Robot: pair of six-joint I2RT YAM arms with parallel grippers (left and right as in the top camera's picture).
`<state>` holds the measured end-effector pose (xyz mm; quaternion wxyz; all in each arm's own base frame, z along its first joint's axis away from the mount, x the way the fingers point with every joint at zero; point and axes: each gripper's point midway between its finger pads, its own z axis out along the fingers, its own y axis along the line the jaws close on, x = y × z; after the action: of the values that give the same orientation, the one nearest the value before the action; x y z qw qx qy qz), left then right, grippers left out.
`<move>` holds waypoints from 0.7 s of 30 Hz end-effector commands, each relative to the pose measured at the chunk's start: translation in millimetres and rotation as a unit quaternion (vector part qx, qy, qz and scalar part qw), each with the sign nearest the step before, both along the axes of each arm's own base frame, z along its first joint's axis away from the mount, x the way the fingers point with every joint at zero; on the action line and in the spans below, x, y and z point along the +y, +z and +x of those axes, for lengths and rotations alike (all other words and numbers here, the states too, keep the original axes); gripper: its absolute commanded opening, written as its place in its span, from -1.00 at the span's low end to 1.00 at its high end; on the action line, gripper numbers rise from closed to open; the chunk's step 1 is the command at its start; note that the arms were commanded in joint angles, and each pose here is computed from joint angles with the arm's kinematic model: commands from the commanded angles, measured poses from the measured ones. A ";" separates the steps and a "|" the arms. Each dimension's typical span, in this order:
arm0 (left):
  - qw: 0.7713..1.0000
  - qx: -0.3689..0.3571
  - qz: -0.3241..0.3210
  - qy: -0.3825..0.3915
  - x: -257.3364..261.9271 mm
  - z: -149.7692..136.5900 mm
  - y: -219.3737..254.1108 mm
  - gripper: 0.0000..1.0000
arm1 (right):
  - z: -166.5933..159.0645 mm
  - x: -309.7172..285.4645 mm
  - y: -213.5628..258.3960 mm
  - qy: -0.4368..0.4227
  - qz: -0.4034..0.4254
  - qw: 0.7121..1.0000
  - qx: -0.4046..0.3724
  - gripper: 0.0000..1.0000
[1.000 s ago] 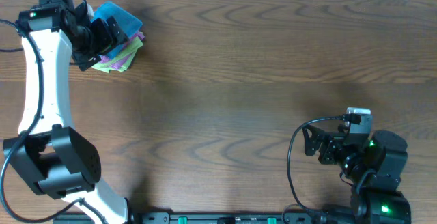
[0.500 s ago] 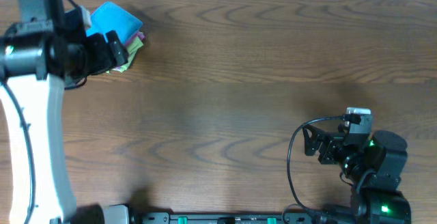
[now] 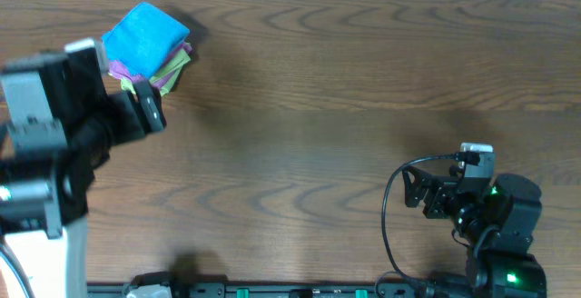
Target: Fold the cloth
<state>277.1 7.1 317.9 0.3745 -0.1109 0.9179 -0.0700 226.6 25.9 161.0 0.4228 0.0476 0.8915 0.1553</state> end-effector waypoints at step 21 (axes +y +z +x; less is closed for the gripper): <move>0.987 -0.046 0.113 -0.106 -12.8 -107.6 -158.7 0.91 | -0.4 -1.1 0.1 -0.006 0.006 1.000 0.000 0.98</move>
<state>173.7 -3.6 173.8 0.4173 0.0092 0.9085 -0.0178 226.3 26.4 160.0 0.4212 0.0483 0.8920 0.1571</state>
